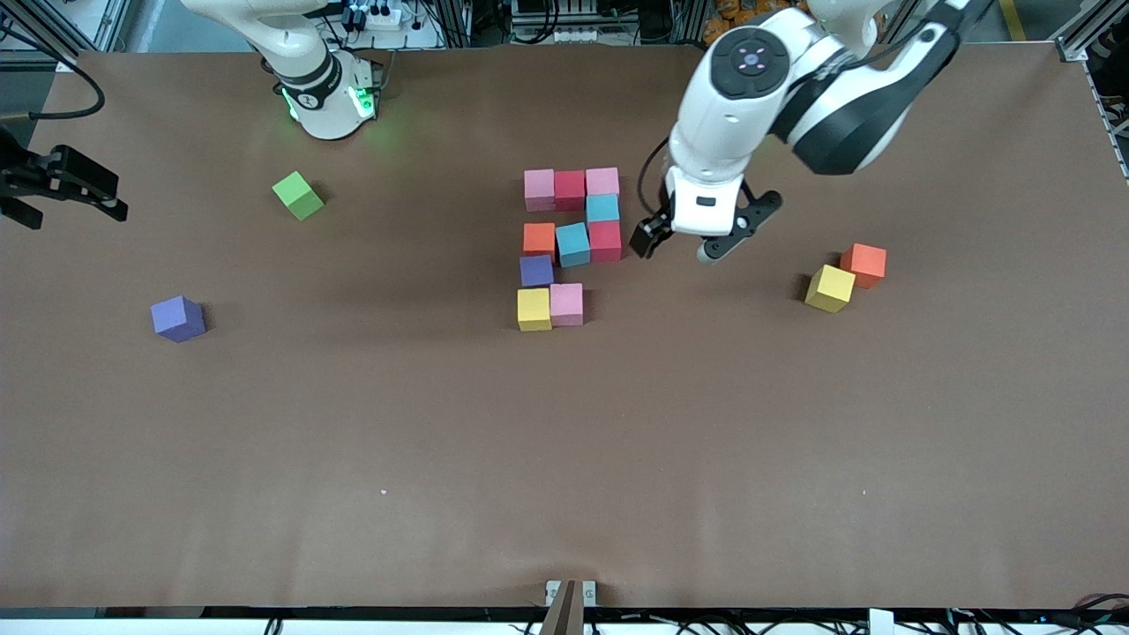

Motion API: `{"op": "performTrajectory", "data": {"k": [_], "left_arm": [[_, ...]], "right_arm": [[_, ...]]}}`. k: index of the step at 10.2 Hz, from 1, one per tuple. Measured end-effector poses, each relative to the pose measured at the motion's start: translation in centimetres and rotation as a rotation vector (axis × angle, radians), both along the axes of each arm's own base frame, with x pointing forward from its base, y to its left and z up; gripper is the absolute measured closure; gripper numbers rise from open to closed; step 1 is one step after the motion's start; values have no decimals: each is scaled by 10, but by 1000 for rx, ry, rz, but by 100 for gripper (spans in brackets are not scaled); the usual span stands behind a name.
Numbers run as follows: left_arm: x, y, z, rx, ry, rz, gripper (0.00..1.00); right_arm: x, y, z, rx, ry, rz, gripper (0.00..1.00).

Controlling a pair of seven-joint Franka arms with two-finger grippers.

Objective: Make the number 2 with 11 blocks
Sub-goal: 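Move the left gripper to the second yellow cube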

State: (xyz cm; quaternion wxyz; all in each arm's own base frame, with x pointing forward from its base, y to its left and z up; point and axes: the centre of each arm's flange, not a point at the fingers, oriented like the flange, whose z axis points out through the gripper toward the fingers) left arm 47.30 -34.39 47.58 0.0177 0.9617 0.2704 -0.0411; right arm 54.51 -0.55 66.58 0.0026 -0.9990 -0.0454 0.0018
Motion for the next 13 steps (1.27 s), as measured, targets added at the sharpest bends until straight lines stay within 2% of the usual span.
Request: {"op": "performTrajectory", "data": {"k": [1,3,6,8,9,11,13], "left_arm": [[5,27,-2,2,26,-88,0],[9,94,-44,32,133,-294,0],[12,201,-102,-31,249,-537,0],[4,248,-135,-72,254,-672,0],[-1,259,-149,-83,239,-694,0],[-6,264,-165,-18,206,-753,0],[0,281,-174,46,157,-782,0]], "right_arm": [[-1,0,2,0,-4,0,0],[-5,0,8,1,-9,0,0],[-17,5,16,4,6,13,0],[-22,12,21,5,9,28,0],[-23,13,22,6,7,31,0],[-23,10,22,6,3,25,0],[-21,5,23,6,-8,15,0]]}}
